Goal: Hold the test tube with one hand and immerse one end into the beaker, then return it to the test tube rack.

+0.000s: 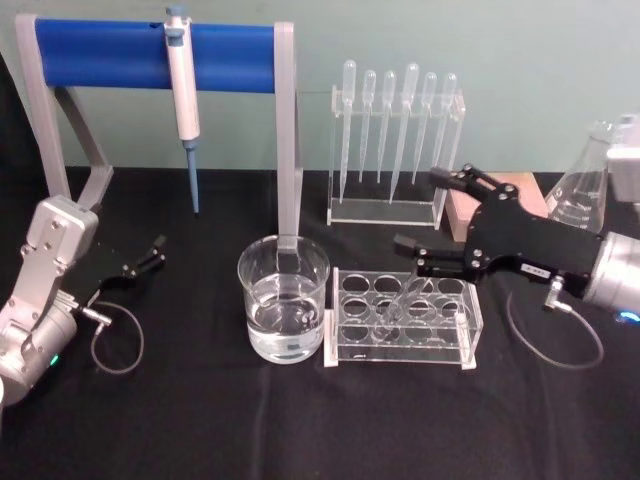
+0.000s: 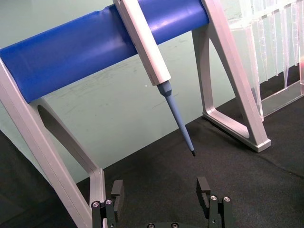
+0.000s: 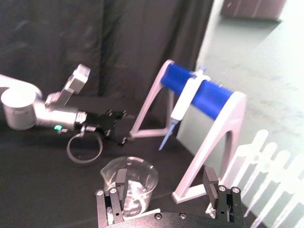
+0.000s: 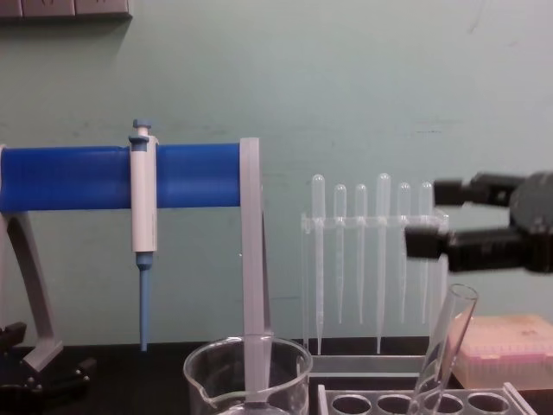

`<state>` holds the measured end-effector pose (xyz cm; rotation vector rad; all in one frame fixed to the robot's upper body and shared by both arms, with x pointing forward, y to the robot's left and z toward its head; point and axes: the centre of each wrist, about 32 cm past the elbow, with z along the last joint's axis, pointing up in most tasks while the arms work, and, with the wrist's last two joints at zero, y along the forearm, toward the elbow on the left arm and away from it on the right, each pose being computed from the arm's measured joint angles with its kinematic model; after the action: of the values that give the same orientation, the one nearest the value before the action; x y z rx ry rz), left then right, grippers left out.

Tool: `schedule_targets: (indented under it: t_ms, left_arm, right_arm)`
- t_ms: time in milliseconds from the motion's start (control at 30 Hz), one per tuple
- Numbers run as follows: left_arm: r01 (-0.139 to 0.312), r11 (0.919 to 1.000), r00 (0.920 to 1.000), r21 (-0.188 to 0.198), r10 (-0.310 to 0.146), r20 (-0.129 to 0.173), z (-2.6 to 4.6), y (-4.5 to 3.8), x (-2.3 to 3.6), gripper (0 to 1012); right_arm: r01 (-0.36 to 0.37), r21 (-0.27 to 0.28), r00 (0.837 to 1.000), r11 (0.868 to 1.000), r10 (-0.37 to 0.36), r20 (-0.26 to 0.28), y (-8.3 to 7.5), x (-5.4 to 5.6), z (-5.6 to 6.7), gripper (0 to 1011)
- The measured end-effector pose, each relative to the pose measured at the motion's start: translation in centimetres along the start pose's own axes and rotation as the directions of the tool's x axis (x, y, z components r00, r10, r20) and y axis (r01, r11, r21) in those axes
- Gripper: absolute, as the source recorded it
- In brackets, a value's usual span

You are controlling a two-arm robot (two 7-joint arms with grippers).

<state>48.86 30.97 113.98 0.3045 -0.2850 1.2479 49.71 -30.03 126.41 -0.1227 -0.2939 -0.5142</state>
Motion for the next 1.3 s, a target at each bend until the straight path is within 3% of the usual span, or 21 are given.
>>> schedule_targets:
  t_ms: [100, 233, 333, 367, 567, 667, 733, 767, 900, 1100, 1300]
  left_arm:
    - [0.000, 1.0000, 1.0000, 0.000, 0.000, 0.000, 0.00, 0.00, 0.00, 1000]
    - [0.000, 1.0000, 1.0000, 0.000, 0.000, 0.000, 0.00, 0.00, 0.00, 1000]
    - [0.000, 1.0000, 1.0000, 0.000, 0.000, 0.000, 0.00, 0.00, 0.00, 1000]
    - [0.000, 1.0000, 1.0000, 0.000, 0.000, 0.000, 0.00, 0.00, 0.00, 1000]
    - [0.000, 1.0000, 1.0000, 0.000, 0.000, 0.000, 0.00, 0.00, 0.00, 1000]
    - [0.000, 1.0000, 1.0000, 0.000, 0.000, 0.000, 0.00, 0.00, 0.00, 1000]
    - [0.000, 1.0000, 1.0000, 0.000, 0.000, 0.000, 0.00, 0.00, 0.00, 1000]
    - [0.000, 1.0000, 1.0000, 0.000, 0.000, 0.000, 0.00, 0.00, 0.00, 1000]
    - [0.000, 1.0000, 1.0000, 0.000, 0.000, 0.000, 0.00, 0.00, 0.00, 1000]
    - [0.000, 1.0000, 1.0000, 0.000, 0.000, 0.000, 0.00, 0.00, 0.00, 1000]
    - [0.000, 1.0000, 1.0000, 0.000, 0.000, 0.000, 0.00, 0.00, 0.00, 1000]
  right_arm:
    - [0.057, 0.034, 0.998, 0.998, -0.057, 0.002, -0.7, -0.5, 0.6, 1002]
    - [0.119, 0.056, 0.993, 0.991, -0.118, -0.013, -1.1, -1.1, 0.5, 1002]
    - [0.226, 0.074, 0.973, 0.971, -0.223, -0.055, -1.5, -1.9, -0.5, 1002]
    - [0.226, 0.074, 0.973, 0.971, -0.223, -0.055, -1.5, -1.9, -0.5, 1002]
    - [0.405, 0.068, 0.911, 0.912, -0.396, -0.117, -1.3, -3.6, -3.1, 1002]
    - [0.507, 0.059, 0.859, 0.860, -0.497, -0.127, -0.8, -4.7, -4.7, 1003]
    - [0.536, 0.055, 0.840, 0.842, -0.526, -0.129, -0.6, -5.1, -5.3, 1002]
    - [0.563, 0.050, 0.823, 0.825, -0.553, -0.131, -0.3, -5.4, -5.8, 1002]
    - [0.600, 0.029, 0.795, 0.800, -0.592, -0.132, 0.1, -5.8, -6.8, 1003]
    - [0.616, -0.025, 0.776, 0.787, -0.613, -0.150, 0.7, -6.1, -8.3, 1003]
    - [0.615, -0.053, 0.772, 0.787, -0.614, -0.163, 0.8, -5.8, -9.0, 1003]
